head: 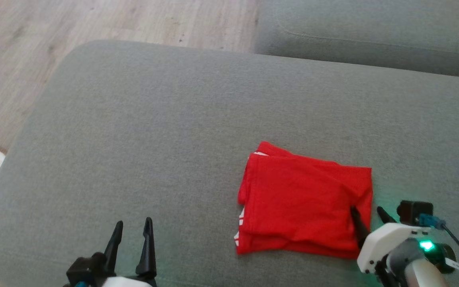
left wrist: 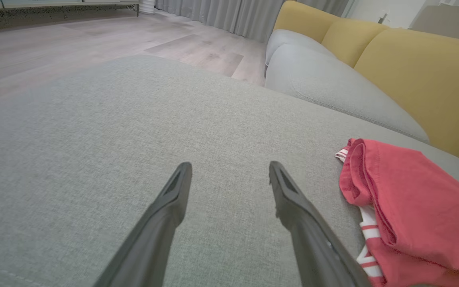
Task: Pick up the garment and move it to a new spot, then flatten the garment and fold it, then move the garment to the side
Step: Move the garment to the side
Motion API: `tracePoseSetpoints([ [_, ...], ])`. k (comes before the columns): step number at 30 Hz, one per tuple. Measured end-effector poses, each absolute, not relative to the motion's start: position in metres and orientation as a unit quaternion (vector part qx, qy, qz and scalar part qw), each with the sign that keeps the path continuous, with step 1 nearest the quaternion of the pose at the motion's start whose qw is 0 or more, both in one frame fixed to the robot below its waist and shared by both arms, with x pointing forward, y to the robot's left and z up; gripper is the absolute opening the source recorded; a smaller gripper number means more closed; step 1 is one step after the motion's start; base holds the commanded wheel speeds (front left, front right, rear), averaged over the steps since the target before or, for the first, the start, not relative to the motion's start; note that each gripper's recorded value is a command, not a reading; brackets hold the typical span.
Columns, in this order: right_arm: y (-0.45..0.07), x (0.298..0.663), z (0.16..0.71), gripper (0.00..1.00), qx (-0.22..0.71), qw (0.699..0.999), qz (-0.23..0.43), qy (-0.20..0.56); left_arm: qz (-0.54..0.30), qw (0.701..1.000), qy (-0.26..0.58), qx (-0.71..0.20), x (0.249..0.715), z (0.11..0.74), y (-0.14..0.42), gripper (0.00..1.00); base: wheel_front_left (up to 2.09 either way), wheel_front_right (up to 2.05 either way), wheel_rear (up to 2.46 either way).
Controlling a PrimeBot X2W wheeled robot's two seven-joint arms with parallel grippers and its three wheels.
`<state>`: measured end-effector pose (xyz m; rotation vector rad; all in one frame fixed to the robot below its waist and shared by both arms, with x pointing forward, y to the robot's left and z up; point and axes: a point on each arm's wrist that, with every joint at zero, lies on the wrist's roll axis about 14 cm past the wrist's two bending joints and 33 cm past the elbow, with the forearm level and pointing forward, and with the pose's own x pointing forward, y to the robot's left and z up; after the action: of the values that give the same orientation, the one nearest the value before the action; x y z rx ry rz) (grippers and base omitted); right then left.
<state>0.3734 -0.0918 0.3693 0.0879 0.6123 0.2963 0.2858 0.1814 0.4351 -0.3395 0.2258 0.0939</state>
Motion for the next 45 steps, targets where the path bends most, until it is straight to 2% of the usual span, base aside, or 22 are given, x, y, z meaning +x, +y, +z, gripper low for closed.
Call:
tracePoseSetpoints([
  [4, -0.077, 0.377, 0.366, 1.0, 0.041, 0.935, 0.164, 0.311, 0.056, 0.977, 0.116, -0.168, 0.282, 0.432, 0.186, 1.0, 0.0, 0.0, 0.0],
  [5, -0.077, 0.378, 0.366, 0.93, 0.041, 0.935, 0.165, 0.312, 0.056, 0.977, 0.117, -0.167, 0.282, 0.432, 0.186, 1.0, 0.0, 0.0, 0.0],
  [6, -0.076, 0.378, 0.366, 0.69, 0.04, 0.934, 0.165, 0.313, 0.056, 0.977, 0.116, -0.167, 0.282, 0.432, 0.186, 1.0, 0.0, 0.0, 0.0],
  [7, -0.076, 0.377, 0.365, 0.31, 0.04, 0.934, 0.166, 0.315, 0.054, 0.978, 0.116, -0.167, 0.283, 0.432, 0.185, 1.0, 0.0, 0.0, 0.0],
  [8, -0.076, 0.378, 0.365, 0.12, 0.04, 0.934, 0.166, 0.315, 0.052, 0.978, 0.116, -0.167, 0.284, 0.432, 0.184, 1.0, 0.0, 0.0, 0.0],
  [9, -0.077, 0.378, 0.366, 0.0, 0.04, 0.935, 0.164, 0.313, 0.049, 0.978, 0.116, -0.166, 0.285, 0.432, 0.183, 1.0, 0.0, 0.0, 0.0],
  [15, -0.094, 0.39, 0.381, 0.0, 0.047, 0.948, 0.138, 0.283, 0.024, 0.979, 0.119, -0.164, 0.294, 0.433, 0.17, 1.0, 0.0, 0.0, 0.0],
  [19, -0.127, 0.403, 0.4, 0.0, 0.042, 0.963, 0.093, 0.248, -0.01, 0.98, 0.12, -0.16, 0.306, 0.435, 0.152, 1.0, 0.0, 0.0, 0.0],
  [22, -0.17, 0.407, 0.419, 0.0, 0.035, 0.975, 0.041, 0.217, -0.049, 0.978, 0.129, -0.158, 0.319, 0.433, 0.129, 1.0, 0.0, 0.0, 0.0],
  [27, -0.233, 0.397, 0.436, 0.0, 0.02, 0.98, -0.031, 0.198, -0.109, 0.974, 0.134, -0.148, 0.343, 0.433, 0.095, 1.0, 0.0, 0.0, 0.0],
  [33, -0.277, 0.379, 0.444, 0.0, 0.018, 0.977, -0.092, 0.194, -0.181, 0.964, 0.13, -0.143, 0.373, 0.436, 0.049, 1.0, 0.0, 0.0, 0.0],
  [39, -0.294, 0.377, 0.445, 0.0, 0.016, 0.974, -0.115, 0.195, -0.213, 0.955, 0.144, -0.146, 0.382, 0.427, 0.026, 1.0, 0.0, 0.0, 0.0],
  [45, -0.284, 0.409, 0.471, 0.0, 0.013, 0.982, -0.094, 0.162, -0.194, 0.961, 0.139, -0.142, 0.381, 0.429, 0.04, 1.0, 0.0, 0.0, 0.0],
])
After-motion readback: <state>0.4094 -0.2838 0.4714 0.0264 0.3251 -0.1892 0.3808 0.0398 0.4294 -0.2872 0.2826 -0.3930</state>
